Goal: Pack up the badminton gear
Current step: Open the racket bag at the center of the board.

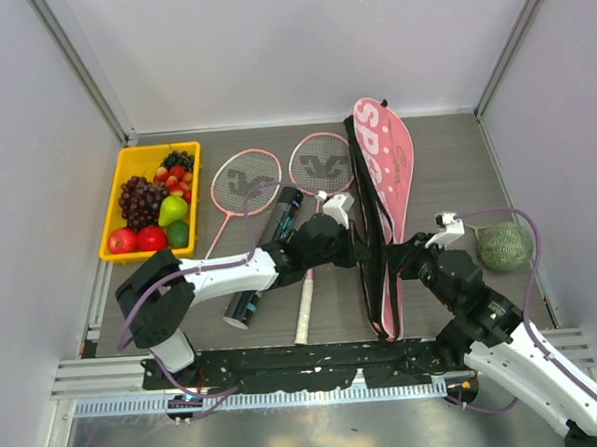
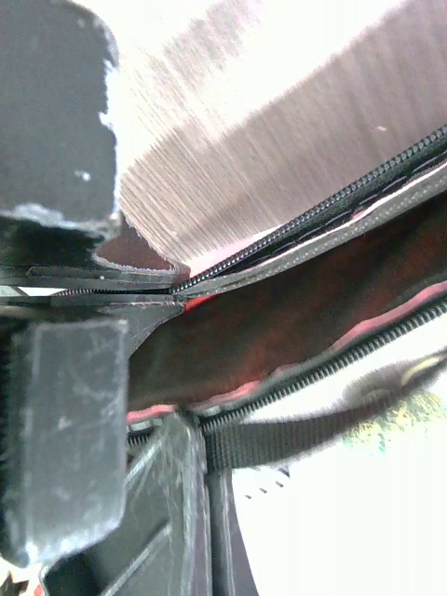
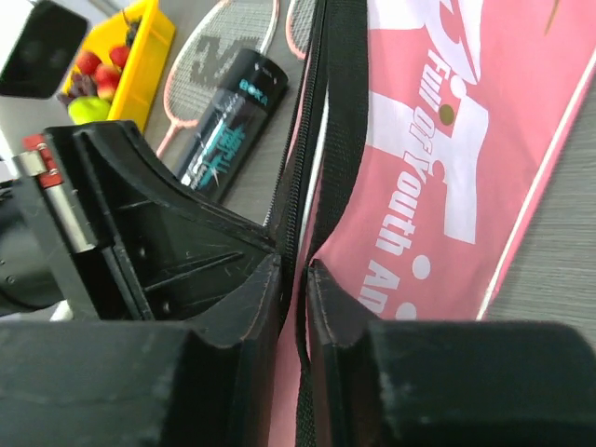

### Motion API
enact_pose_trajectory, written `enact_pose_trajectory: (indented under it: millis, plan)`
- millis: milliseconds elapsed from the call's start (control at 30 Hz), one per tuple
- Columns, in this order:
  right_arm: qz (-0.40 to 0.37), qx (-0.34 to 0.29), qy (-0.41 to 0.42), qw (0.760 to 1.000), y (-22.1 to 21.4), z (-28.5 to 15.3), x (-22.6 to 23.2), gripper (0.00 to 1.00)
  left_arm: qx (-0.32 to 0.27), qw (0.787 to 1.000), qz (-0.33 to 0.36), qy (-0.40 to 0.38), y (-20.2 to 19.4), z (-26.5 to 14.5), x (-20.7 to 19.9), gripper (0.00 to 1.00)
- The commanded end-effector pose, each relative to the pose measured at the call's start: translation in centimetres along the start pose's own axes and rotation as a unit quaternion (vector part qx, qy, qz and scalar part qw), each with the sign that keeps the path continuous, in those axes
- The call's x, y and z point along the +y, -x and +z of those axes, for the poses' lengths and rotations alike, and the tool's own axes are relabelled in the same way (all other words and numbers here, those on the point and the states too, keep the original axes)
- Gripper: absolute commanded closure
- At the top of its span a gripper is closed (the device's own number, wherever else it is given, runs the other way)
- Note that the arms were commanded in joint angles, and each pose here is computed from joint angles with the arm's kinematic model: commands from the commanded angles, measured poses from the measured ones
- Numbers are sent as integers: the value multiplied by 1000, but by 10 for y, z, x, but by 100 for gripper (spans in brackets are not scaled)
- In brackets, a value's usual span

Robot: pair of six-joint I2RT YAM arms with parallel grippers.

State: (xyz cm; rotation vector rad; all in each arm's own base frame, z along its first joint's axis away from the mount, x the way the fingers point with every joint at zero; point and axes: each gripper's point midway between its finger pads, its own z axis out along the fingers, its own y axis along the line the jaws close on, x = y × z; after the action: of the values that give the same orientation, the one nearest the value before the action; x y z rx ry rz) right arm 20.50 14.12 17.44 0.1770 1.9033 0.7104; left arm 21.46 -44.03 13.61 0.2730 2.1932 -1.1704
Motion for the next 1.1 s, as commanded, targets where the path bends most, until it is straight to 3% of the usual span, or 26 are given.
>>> enact_pose_trajectory:
  millis: [0,167,300,533,767,933,1067]
  plan:
    - [6,-58,-34,998,42,-14,0,71,-49,990,131,19,48,-21,-40,100]
    - [-6,-49,-60,997,58,-24,2,50,-43,976,205,58,47,-25,-48,100]
    - [-21,-68,-91,993,86,-35,5,42,-52,969,227,80,43,-29,-45,100]
    - [-72,-83,-143,984,120,-25,8,29,-84,939,300,145,50,-45,-39,100]
    - [-99,-40,-111,988,139,12,48,29,-129,887,410,170,52,-56,-55,100]
    - [-72,-54,-91,992,152,15,52,30,-170,828,501,186,54,-72,-72,100]
    - [-65,-74,-96,990,165,2,47,30,-175,812,519,202,57,-76,-71,100]
